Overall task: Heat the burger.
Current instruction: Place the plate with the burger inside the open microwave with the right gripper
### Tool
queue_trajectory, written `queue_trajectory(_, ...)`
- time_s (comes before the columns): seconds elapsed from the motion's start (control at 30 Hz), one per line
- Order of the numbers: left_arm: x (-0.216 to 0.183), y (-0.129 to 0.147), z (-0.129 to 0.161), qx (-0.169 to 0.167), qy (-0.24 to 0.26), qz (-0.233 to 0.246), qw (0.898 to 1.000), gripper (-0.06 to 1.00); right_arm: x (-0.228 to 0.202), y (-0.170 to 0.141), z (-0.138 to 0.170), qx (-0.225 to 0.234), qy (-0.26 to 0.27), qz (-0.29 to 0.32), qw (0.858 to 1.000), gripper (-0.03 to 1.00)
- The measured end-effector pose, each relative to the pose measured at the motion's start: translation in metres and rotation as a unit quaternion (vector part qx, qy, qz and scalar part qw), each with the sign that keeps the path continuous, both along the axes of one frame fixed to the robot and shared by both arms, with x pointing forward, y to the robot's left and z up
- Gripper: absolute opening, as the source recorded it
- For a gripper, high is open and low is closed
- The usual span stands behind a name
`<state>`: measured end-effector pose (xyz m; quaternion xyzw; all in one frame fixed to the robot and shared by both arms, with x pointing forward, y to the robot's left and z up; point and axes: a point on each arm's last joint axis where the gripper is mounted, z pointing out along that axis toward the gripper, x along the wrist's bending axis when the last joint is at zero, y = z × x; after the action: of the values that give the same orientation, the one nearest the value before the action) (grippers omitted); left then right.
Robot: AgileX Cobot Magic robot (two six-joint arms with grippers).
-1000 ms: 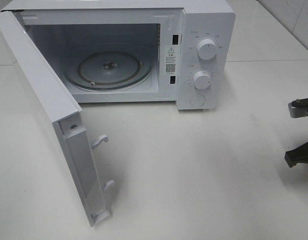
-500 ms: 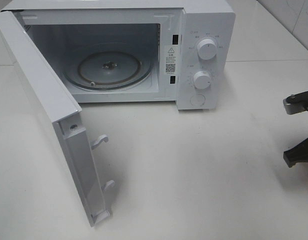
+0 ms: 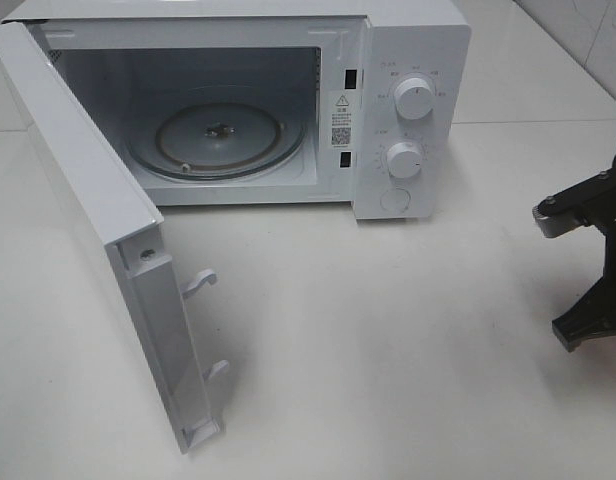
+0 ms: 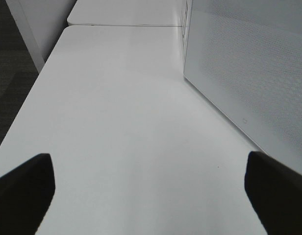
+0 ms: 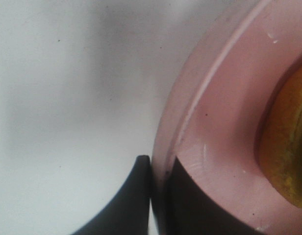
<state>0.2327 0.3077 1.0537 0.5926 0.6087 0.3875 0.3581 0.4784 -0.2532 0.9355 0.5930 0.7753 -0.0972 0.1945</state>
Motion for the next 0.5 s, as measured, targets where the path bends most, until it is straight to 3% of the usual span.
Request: queue_trajectory(0.5,0.0,0.0,0.0,0.0,0.0,0.0,1.0,0.97,-0.025,0.039,0.024,-0.011,-0.02,0.079,0.997,0.04)
